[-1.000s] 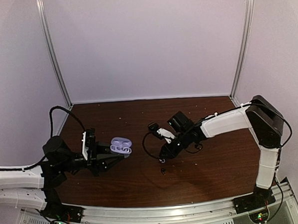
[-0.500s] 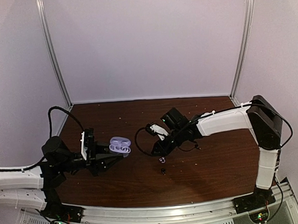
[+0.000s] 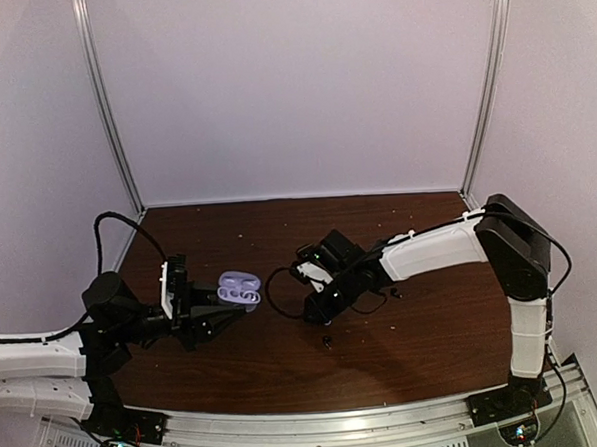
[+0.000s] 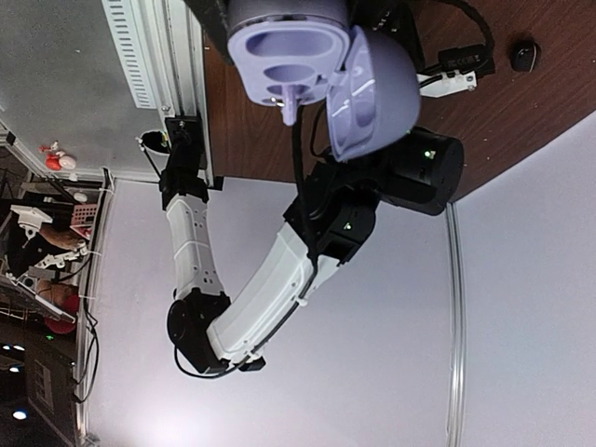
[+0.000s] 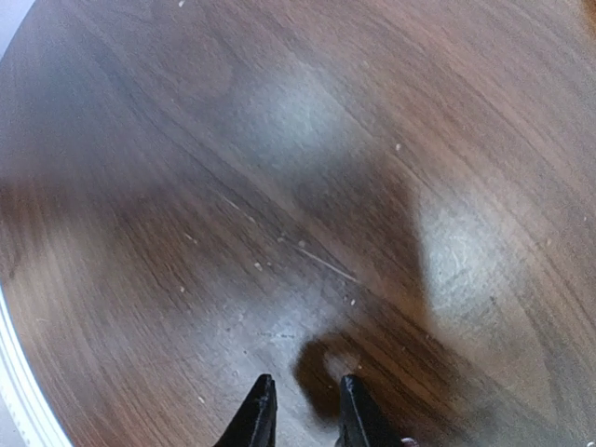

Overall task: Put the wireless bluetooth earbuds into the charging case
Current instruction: Adjust the left earbud at the center of the board.

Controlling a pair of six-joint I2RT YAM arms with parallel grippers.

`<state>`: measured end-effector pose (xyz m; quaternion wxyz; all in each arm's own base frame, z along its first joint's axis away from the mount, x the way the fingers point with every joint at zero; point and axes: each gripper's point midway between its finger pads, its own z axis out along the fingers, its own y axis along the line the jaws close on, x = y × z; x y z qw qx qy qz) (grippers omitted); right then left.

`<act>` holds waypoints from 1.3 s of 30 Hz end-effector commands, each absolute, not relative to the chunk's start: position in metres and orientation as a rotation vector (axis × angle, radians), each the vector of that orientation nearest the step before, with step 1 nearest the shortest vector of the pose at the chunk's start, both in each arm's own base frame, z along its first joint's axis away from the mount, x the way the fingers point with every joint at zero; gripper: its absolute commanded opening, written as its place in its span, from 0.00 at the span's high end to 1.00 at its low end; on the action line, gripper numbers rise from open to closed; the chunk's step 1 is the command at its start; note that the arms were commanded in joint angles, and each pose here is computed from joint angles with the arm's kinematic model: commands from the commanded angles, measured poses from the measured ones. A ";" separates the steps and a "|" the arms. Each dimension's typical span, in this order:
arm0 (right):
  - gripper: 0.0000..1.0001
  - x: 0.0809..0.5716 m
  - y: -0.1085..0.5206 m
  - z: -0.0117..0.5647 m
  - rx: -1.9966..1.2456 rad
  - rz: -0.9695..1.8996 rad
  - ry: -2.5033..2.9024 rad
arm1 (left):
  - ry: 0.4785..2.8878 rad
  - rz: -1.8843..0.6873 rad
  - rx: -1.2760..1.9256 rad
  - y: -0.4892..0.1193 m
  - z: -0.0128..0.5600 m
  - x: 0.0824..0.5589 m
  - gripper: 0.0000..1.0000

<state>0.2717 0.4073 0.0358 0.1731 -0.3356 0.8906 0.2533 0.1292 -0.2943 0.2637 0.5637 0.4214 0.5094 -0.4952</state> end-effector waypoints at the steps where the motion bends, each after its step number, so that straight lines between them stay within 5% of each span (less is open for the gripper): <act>1: 0.76 0.263 0.389 0.024 -0.920 0.669 2.592 | 1.157 -1.147 0.978 -0.292 0.272 0.131 1.00; 12: 0.77 0.232 0.345 0.018 -0.990 0.577 2.655 | 1.158 -1.150 0.979 -0.292 0.270 0.131 1.00; 24: 0.72 0.241 0.350 0.100 -0.865 0.707 2.465 | 1.157 -1.154 0.986 -0.294 0.271 0.130 1.00; 39: 0.69 0.246 0.296 0.048 -0.573 0.620 2.605 | 1.154 -1.158 0.990 -0.295 0.271 0.130 1.00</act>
